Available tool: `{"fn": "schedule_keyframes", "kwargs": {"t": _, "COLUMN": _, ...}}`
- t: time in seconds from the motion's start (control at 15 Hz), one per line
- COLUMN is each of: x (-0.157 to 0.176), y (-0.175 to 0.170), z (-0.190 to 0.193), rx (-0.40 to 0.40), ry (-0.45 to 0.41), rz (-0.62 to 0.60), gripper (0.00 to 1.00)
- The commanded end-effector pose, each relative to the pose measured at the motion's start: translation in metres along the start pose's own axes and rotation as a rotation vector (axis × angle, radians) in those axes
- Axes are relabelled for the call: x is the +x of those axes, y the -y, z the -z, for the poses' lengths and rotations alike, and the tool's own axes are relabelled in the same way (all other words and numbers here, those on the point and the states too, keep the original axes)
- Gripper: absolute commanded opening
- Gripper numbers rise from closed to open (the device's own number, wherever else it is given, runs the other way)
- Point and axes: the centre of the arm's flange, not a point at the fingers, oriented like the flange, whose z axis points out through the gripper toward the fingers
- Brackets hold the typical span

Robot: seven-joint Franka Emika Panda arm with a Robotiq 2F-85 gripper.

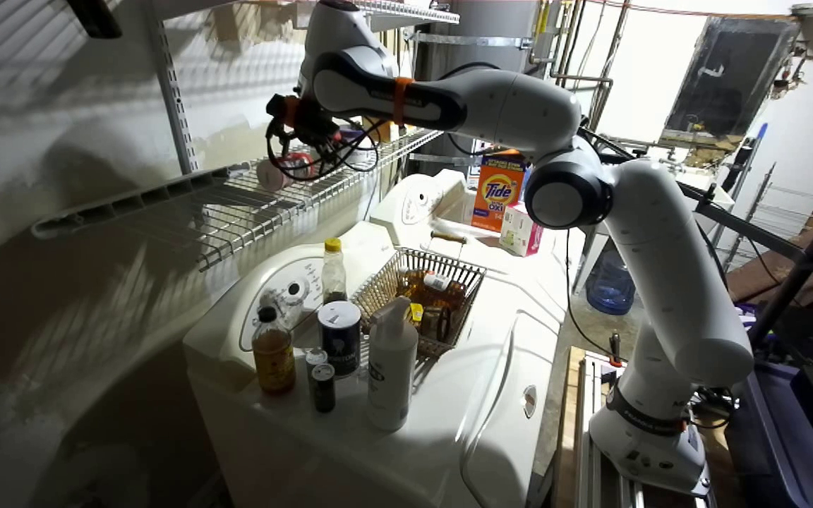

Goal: Place the red container on the bottom shelf upright.

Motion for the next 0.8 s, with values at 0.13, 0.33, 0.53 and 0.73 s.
{"fn": "schedule_keyframes", "kwargs": {"t": 0.13, "x": -0.002, "y": 0.018, "z": -0.019, "rx": 0.011, "ry": 0.018, "rz": -0.08, "gripper": 1.0}}
{"fn": "schedule_keyframes", "kwargs": {"t": 0.33, "x": -0.004, "y": 0.019, "z": -0.024, "rx": 0.018, "ry": 0.007, "rz": -0.088, "gripper": 1.0}}
{"fn": "schedule_keyframes", "kwargs": {"t": 0.53, "x": -0.006, "y": 0.02, "z": -0.027, "rx": 0.028, "ry": -0.006, "rz": -0.084, "gripper": 0.73}}
{"fn": "schedule_keyframes", "kwargs": {"t": 0.73, "x": -0.01, "y": 0.022, "z": -0.018, "rx": 0.062, "ry": -0.047, "rz": -0.056, "gripper": 0.53}}
